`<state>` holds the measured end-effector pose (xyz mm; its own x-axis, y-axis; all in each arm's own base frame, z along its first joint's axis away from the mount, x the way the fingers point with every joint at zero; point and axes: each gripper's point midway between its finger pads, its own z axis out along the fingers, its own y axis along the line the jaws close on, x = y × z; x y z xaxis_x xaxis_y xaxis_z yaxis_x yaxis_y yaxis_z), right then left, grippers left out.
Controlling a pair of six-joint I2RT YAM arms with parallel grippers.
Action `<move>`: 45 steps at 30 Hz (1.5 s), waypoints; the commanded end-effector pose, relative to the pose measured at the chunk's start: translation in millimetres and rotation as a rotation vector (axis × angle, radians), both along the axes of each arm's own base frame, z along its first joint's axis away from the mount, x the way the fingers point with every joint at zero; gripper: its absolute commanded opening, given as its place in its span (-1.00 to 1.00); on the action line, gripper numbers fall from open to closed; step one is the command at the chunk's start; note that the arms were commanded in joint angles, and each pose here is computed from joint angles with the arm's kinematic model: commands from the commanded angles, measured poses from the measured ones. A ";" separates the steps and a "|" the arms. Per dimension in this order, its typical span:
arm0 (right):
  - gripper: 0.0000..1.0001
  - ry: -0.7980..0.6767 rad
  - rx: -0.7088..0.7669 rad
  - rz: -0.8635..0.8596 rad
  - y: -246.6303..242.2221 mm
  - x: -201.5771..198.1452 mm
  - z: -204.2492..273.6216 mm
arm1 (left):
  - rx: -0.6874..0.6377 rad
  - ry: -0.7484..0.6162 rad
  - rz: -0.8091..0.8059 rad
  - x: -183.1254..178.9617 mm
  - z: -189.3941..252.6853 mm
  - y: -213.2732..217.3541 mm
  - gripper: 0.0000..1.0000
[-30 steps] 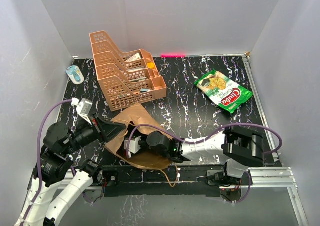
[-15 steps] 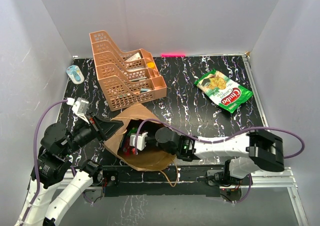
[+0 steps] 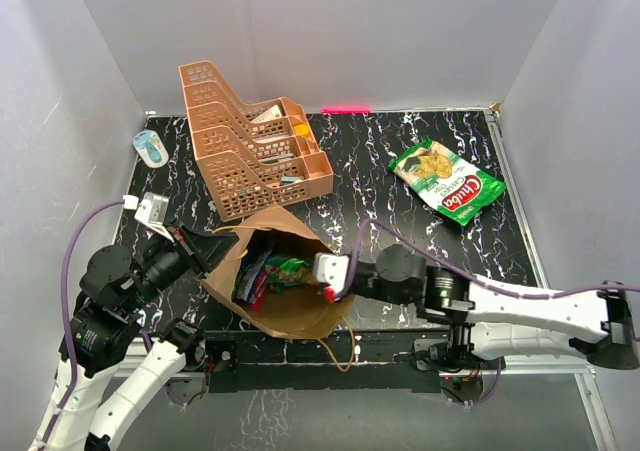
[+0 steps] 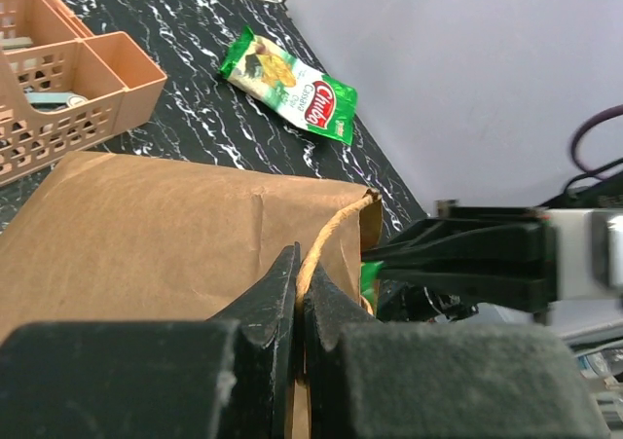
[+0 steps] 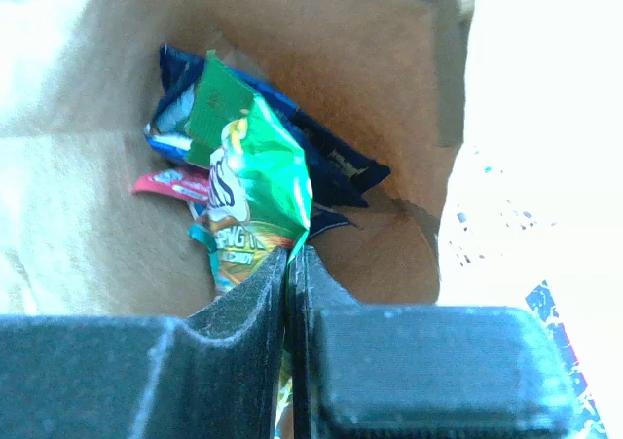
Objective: Take the snacks out of the paper bag
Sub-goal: Take out the snack from the paper bag, then place the snack at the center of the board.
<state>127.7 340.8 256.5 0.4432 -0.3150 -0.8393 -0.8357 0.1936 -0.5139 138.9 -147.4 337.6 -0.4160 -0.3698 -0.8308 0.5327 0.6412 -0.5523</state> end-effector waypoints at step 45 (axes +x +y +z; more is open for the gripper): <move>-0.85 0.298 0.676 -1.616 -326.2 308.4 33.9 | 0.122 -0.067 0.069 2.6 4.5 19.3 -1.00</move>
